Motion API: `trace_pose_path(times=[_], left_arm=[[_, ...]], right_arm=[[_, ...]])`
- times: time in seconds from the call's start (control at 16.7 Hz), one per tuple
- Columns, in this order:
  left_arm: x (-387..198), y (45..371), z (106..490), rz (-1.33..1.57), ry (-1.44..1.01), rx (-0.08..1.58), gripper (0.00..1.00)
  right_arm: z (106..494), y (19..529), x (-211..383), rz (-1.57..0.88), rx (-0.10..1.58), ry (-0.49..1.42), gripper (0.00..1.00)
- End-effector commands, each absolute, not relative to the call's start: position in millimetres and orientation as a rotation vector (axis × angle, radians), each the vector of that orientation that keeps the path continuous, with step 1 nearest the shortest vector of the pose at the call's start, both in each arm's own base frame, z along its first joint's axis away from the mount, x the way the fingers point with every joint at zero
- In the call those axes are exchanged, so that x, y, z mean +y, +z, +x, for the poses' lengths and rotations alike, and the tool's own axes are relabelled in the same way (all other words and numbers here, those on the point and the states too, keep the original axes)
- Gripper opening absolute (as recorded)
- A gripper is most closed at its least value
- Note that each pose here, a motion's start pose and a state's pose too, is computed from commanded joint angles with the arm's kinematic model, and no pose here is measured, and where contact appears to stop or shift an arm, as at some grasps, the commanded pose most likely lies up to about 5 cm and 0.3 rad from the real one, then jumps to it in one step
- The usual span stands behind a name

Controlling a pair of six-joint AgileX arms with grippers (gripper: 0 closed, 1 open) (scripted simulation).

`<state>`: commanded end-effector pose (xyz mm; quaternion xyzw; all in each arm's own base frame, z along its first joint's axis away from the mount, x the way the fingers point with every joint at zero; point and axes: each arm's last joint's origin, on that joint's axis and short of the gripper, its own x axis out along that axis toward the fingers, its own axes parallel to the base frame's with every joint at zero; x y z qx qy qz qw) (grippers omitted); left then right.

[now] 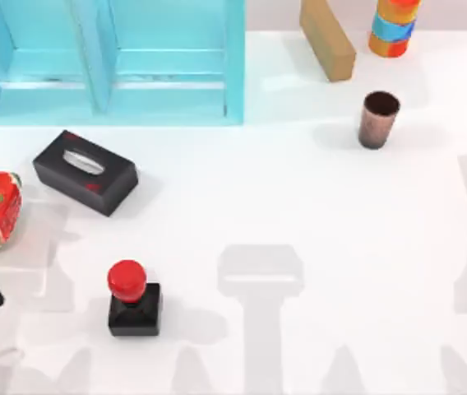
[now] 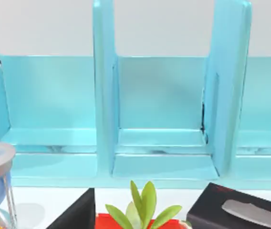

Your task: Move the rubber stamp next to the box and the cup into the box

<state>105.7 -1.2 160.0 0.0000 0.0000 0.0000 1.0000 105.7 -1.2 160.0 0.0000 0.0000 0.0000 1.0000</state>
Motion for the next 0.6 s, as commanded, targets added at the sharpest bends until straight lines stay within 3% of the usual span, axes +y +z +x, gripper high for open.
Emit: trace_pose_path(times=[0.3,0.6], left_arm=[[-1,160,106,0.000,0.000,0.000,1.00],[-1,160,106,0.000,0.000,0.000,1.00]], right_arm=[[106,169,1,0.024,0.031,0.027,1.00],[115,210,16,0.124,0.236,0.137,1.00]])
